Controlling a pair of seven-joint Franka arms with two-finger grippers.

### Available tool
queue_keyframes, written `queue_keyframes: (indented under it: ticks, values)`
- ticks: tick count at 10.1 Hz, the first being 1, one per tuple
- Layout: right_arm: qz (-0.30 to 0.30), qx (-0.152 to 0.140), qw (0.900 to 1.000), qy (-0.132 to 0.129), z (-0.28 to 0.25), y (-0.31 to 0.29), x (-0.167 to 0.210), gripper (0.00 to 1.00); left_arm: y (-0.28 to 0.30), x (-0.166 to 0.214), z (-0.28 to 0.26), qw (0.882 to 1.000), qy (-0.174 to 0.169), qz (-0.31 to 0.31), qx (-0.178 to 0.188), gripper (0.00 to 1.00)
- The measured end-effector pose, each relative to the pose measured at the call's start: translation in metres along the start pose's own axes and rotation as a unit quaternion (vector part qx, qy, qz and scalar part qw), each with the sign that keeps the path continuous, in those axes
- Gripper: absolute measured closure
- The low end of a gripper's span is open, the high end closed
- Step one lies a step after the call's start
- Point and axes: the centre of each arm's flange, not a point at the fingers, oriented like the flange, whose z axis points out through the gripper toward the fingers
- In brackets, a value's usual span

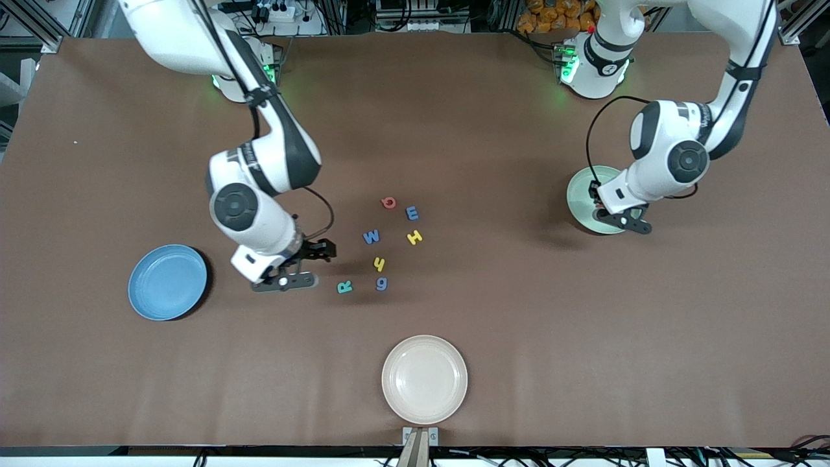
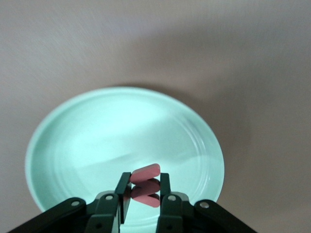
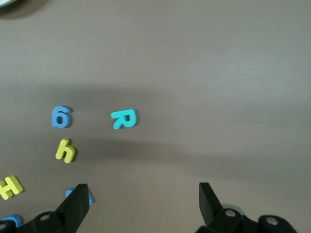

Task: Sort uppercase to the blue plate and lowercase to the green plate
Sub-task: 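Release the pink w onto the green plate while the right gripper lowers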

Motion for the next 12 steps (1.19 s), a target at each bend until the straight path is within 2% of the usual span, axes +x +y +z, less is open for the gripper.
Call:
queue_keyframes:
  ticks: [3,6,8,9,12]
  values:
    - [-0.017,-0.003,1.000,0.005,0.029,-0.024,-0.004,0.00,0.004,-0.021,0.027,1.000,-0.004,0.002,0.001,0.72]
    - [-0.027,-0.007,1.000,0.002,0.054,-0.058,-0.018,0.00,0.003,-0.021,0.027,1.000,-0.004,0.012,0.010,0.34]
    - [-0.041,-0.005,0.999,0.017,0.076,-0.078,-0.031,0.00,0.002,-0.017,0.019,1.000,0.007,-0.001,0.013,0.04]
    - [-0.050,-0.005,0.999,0.020,0.087,-0.086,-0.041,0.00,0.002,-0.010,0.010,1.000,0.018,-0.015,0.015,0.02]
    - [-0.079,-0.007,0.997,0.023,0.113,-0.113,-0.070,0.00,0.015,0.020,-0.028,0.997,0.062,-0.047,0.021,0.02]
